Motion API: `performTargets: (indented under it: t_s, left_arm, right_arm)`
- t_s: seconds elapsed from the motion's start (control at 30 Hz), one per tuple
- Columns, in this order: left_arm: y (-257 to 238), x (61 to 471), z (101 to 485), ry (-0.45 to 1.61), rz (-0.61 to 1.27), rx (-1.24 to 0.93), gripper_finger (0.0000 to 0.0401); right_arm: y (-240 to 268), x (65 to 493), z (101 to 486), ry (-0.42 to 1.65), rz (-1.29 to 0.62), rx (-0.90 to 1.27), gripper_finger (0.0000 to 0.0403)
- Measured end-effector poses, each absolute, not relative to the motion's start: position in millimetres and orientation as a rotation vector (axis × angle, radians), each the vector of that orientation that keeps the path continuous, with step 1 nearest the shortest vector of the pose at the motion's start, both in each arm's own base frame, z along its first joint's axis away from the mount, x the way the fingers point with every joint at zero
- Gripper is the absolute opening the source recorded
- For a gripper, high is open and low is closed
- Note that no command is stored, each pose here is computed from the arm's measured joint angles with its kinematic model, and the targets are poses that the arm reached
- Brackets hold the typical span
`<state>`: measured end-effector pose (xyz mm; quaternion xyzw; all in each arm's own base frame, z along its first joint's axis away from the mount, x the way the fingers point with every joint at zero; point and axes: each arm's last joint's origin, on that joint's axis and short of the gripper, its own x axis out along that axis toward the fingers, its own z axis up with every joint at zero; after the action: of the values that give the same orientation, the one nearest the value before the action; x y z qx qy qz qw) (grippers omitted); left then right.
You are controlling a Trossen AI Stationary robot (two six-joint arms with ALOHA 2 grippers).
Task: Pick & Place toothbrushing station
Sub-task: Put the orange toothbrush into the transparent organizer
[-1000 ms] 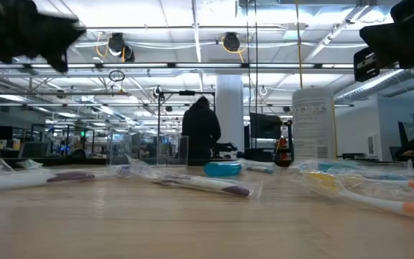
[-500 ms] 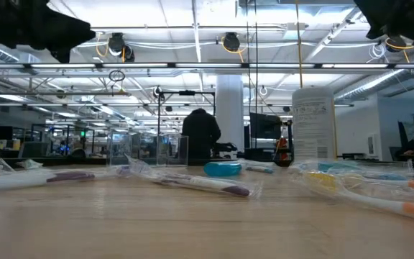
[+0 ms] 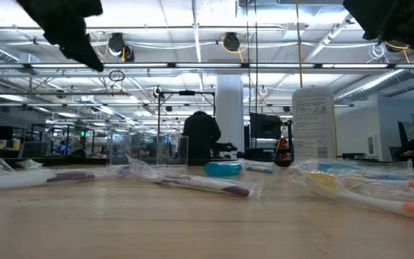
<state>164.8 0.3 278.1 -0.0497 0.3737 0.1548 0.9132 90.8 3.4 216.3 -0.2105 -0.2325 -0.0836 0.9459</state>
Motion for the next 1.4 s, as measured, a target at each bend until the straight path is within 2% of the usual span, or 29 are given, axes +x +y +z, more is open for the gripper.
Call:
performTargets:
  t_s: [0.2, 0.53, 0.83, 1.07, 1.4]
  left_arm:
    - [-1, 175, 275, 1.019, 0.482, -0.318, 0.0118]
    - [-12, 184, 239, 1.392, 0.75, -0.615, 0.0118]
    - [-49, 191, 219, 1.461, 0.831, -0.635, 0.0118]
    - [-72, 176, 189, 1.529, 0.785, -0.742, 0.0118]
    - [-73, 156, 151, 1.563, 0.796, -0.756, 0.0118]
  right_arm:
    - [4, 95, 214, -0.439, -0.161, -0.433, 0.0004]
    - [4, 98, 212, -0.414, -0.148, -0.404, 0.0004]
    - [4, 98, 212, -0.414, -0.148, -0.404, 0.0004]
    - [4, 98, 211, -0.41, -0.147, -0.405, 0.0004]
    - [4, 98, 211, -0.41, -0.147, -0.405, 0.0004]
